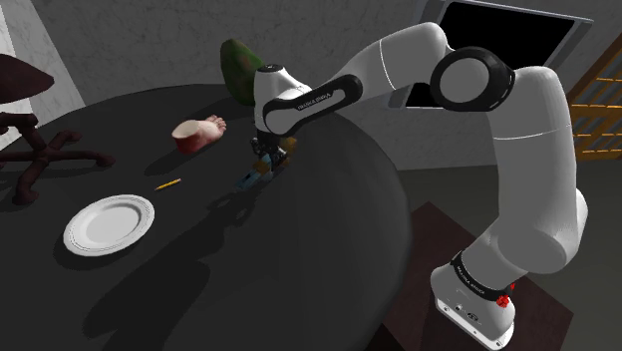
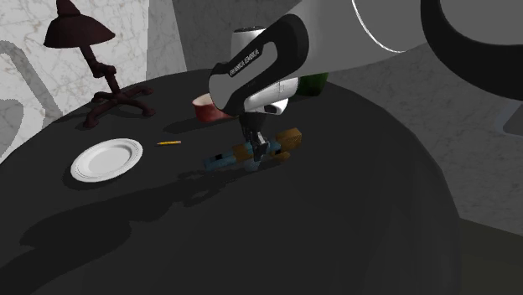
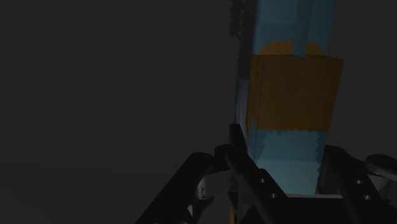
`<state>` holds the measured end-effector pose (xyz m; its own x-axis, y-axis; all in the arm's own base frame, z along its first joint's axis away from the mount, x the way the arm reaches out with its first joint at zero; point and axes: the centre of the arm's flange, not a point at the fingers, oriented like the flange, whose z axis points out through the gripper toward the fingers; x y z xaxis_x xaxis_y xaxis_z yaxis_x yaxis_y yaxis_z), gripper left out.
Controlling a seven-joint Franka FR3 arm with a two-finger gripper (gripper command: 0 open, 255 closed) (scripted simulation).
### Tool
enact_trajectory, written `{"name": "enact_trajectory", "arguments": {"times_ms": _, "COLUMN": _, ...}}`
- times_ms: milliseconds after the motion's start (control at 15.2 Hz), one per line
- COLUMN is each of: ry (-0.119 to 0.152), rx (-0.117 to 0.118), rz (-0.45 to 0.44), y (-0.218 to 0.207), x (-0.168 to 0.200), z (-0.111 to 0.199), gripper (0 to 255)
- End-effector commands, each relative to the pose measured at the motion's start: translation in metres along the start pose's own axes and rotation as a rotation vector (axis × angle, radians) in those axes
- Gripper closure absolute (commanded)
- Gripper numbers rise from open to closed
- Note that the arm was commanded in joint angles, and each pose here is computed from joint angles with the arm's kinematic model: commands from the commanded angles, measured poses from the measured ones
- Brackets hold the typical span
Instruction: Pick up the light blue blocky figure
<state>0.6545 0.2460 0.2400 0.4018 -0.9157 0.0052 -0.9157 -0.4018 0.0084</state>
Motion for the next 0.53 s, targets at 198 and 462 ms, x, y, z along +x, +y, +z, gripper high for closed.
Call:
{"name": "enact_trajectory", "arguments": {"times_ms": 198, "ry": 0.0, "rx": -0.001, "rz": 0.0, "y": 0.0, "x": 0.0, "z": -0.005, "gripper": 255}}
{"name": "enact_trajectory", "arguments": {"times_ms": 462, "ry": 0.0, "rx": -0.001, "rz": 0.0, "y": 0.0, "x": 0.001, "z": -0.026, "gripper": 255}}
